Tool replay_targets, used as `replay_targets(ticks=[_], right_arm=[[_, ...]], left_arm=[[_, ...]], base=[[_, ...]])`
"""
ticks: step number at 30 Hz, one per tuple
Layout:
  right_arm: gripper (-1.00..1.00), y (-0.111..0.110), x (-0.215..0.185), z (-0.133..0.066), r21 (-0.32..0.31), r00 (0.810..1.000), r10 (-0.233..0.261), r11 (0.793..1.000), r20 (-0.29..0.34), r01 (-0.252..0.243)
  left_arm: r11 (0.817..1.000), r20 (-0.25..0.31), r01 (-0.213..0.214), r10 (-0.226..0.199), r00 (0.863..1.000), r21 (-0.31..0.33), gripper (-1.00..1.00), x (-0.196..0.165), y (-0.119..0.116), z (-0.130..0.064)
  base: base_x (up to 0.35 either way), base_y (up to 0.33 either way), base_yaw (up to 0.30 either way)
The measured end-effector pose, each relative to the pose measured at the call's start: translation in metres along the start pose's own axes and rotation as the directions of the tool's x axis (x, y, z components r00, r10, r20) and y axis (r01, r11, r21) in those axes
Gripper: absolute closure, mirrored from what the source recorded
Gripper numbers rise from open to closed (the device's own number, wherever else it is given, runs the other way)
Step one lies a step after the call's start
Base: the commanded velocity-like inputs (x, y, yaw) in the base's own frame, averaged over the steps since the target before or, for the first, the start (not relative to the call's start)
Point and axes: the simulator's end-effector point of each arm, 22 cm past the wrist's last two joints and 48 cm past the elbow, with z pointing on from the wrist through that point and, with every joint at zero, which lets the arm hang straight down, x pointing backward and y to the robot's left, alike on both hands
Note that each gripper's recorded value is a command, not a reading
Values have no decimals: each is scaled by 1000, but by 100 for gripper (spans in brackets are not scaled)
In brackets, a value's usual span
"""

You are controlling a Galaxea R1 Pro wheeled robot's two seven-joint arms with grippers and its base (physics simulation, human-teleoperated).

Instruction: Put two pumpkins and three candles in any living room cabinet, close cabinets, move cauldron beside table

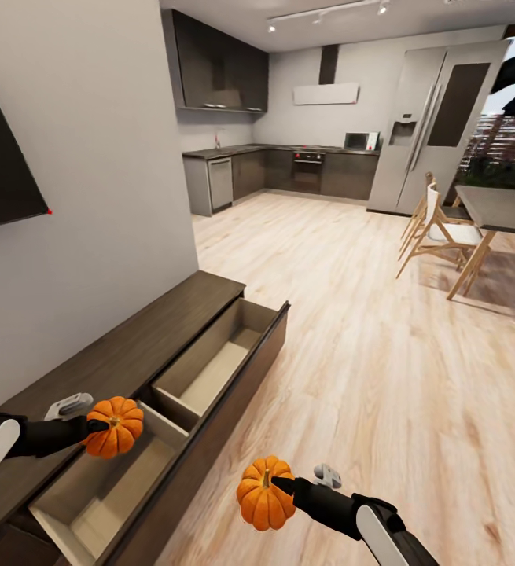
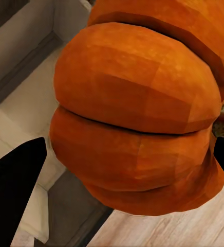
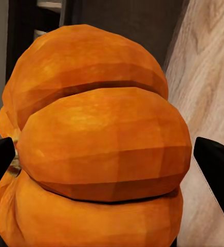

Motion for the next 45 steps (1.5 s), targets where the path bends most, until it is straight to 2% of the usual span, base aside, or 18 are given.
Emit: replay_targets(ticks=[22, 34, 45], right_arm=[[100, -1, 0, 0, 4, 1000, -7, 1000, 0, 7], [100, 1, 0, 0, -4, 1000, -3, 1000, 0, 3], [100, -1, 0, 0, 1, 1000, -5, 1000, 0, 5]], left_arm=[[1000, -1, -5, 5, 1000, -9, 100, 0, 2, 0], [1000, 0, -2, 2, 1000, -5, 100, 0, 1, 0], [1000, 1, -2, 2, 1000, -4, 100, 0, 1, 0]], base=[[156, -75, -270], [170, -2, -51], [168, 0, -256]])
